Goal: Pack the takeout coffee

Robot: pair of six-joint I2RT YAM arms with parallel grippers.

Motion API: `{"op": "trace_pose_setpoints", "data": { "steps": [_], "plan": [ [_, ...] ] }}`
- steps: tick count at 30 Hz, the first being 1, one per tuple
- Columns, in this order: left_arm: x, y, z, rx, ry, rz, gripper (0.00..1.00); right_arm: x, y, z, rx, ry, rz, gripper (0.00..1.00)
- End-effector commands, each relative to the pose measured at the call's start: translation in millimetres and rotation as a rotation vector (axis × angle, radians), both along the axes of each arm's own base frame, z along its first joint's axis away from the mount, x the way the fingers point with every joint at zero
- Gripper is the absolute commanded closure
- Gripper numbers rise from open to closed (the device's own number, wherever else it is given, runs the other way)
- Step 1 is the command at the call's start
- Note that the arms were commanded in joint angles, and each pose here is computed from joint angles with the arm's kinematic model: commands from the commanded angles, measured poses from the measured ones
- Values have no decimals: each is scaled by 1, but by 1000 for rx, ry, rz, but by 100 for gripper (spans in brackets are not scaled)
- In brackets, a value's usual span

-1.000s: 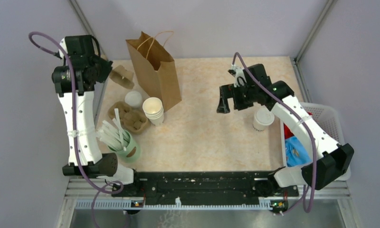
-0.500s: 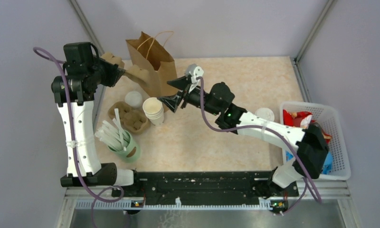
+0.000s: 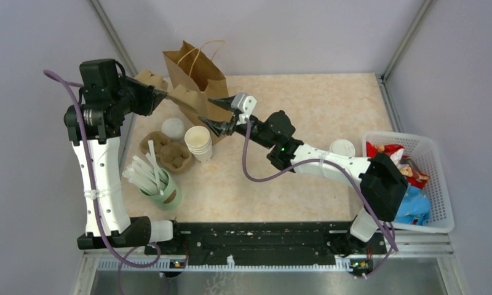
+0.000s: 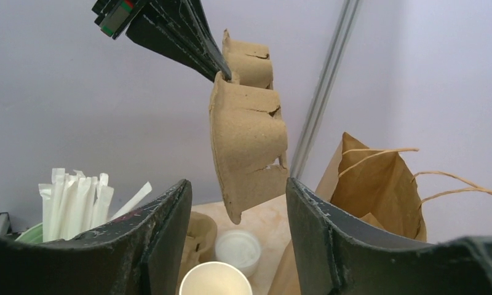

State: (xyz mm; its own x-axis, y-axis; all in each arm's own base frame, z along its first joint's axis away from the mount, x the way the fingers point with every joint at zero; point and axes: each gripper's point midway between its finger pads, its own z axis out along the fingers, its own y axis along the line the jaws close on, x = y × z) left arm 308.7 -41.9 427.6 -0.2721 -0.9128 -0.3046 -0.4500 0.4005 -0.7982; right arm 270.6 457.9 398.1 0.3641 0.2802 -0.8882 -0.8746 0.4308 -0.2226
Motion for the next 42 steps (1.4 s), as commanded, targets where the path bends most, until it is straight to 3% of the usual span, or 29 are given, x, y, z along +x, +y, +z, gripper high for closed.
{"op": "trace_pose_setpoints", "data": {
  "steps": [1,21,24,26,27,28,30,31,34,37,40,42],
  "plan": [
    [-5,-4,18,-23,-69,-14,100,-7,7,17,38,-71,31,44],
    [-11,-8,13,-38,-56,-28,100,-8,26,8,25,-23,109,77],
    [-11,-8,13,-34,-58,-31,100,-6,27,7,21,-4,104,86],
    [-10,-6,13,-12,-64,-35,100,-4,24,6,15,42,91,100],
    [-10,-5,13,8,-71,-45,100,-4,21,5,9,74,83,100],
    [-9,-4,11,34,-75,-57,96,-5,17,5,-4,103,78,100],
    [-7,-4,3,71,-62,-82,60,-10,-1,6,-22,166,49,100],
    [-6,-5,-1,92,-61,-113,46,-15,-15,10,-25,202,29,100],
    [0,-13,-5,188,-129,-237,15,-37,-67,8,-85,268,-36,100],
    [3,-20,-9,280,-212,-354,2,-54,-137,6,-186,288,-181,100],
    [12,-26,-15,326,-279,-419,2,-62,-223,11,-214,393,-421,100],
    [22,-28,-18,345,-321,-442,2,-62,-292,20,-159,496,-659,100]
  ]
}}
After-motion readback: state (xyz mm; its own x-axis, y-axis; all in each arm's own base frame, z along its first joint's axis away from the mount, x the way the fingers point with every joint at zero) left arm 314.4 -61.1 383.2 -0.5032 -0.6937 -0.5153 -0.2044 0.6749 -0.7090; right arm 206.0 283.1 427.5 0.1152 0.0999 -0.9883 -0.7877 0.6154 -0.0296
